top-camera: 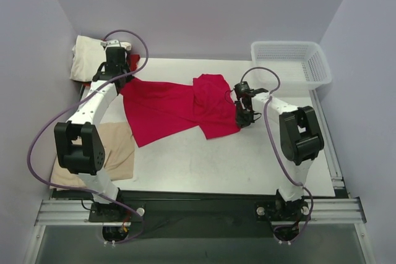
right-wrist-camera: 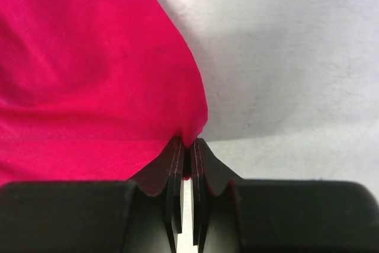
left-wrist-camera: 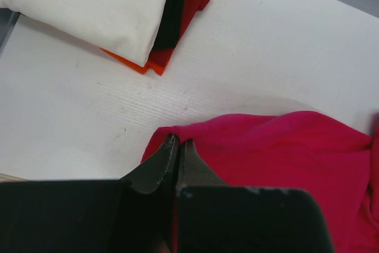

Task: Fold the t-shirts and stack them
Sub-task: Flatten out the tshirt

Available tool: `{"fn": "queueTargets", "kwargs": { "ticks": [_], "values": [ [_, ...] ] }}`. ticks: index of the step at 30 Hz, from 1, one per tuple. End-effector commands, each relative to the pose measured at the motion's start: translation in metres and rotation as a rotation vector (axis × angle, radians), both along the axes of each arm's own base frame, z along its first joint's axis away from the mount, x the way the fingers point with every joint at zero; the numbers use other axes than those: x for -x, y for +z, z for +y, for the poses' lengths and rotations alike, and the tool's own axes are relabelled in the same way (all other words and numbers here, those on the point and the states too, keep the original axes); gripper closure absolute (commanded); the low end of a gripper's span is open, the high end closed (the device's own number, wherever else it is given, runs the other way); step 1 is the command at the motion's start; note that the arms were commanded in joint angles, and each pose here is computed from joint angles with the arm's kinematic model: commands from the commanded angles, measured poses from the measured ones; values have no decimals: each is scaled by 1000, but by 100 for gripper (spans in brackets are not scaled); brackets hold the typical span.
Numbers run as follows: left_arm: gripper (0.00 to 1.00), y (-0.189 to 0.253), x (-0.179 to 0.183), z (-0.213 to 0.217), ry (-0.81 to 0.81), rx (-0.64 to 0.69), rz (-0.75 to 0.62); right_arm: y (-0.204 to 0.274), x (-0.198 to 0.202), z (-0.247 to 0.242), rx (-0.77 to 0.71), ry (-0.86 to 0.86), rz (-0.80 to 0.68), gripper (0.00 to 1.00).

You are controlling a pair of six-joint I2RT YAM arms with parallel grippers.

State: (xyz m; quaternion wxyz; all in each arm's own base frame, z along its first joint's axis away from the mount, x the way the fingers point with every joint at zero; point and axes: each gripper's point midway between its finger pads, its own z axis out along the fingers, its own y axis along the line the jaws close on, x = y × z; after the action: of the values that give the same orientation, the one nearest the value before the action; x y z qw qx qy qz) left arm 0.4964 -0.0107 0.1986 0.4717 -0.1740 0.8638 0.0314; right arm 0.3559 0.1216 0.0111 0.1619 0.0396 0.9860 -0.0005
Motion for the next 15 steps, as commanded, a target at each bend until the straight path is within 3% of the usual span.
{"fn": "queueTargets", "kwargs": {
  "ticks": [1, 9, 15],
  "values": [
    [100, 32, 4, 4, 4, 18, -74, 30, 11, -22, 93, -45, -29, 100],
    [100, 41, 19, -4, -56, 32, -51, 114, 7, -73, 187, -180, -218, 100],
    [100, 15, 44, -17, -109, 95, 27, 156, 16, -98, 206, -259, -305, 100]
  ]
}}
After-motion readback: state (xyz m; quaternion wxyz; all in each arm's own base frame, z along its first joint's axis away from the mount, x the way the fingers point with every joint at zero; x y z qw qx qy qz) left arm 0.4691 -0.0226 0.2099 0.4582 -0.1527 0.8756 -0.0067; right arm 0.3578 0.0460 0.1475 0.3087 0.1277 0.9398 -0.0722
